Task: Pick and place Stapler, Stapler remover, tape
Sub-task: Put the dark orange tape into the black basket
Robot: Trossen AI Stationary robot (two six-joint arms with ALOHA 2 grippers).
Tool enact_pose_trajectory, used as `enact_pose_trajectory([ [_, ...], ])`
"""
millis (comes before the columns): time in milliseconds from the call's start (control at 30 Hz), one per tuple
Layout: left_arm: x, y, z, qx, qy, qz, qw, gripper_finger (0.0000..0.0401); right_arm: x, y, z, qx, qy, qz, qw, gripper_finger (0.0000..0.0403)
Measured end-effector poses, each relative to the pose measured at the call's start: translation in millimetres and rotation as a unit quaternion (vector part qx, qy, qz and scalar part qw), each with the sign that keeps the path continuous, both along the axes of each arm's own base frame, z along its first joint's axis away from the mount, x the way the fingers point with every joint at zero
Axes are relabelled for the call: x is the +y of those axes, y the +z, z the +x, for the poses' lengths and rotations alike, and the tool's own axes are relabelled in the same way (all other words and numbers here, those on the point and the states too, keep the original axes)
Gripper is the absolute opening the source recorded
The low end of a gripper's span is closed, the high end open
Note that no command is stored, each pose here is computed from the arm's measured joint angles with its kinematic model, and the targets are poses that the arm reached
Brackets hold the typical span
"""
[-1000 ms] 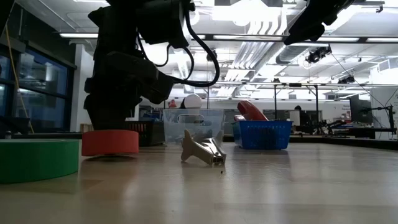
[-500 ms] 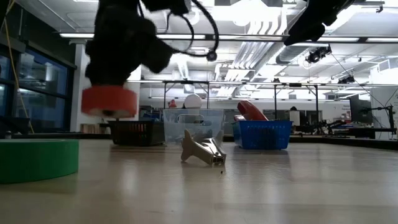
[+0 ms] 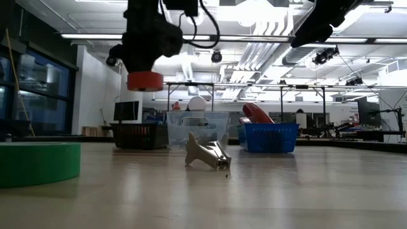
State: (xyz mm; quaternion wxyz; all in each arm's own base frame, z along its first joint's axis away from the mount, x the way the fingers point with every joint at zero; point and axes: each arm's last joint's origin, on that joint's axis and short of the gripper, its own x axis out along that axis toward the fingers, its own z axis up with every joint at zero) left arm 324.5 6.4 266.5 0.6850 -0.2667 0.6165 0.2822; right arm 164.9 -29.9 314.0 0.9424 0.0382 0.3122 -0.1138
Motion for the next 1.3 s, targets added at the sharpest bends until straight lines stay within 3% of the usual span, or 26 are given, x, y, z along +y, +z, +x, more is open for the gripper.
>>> enact_pose_trajectory([
  [633, 115, 4, -20, -0.009, 0.103, 0.070, 0.992, 0.0037, 0, 0, 0, 0.001, 0.005, -0.005, 1.000, 0.0238],
  [1300, 162, -54, -7, 0.053, 0.119, 0.062, 0.989, 0.0037, -1, 0, 0, 0.003, -0.002, -0.013, 1.000, 0.0238],
])
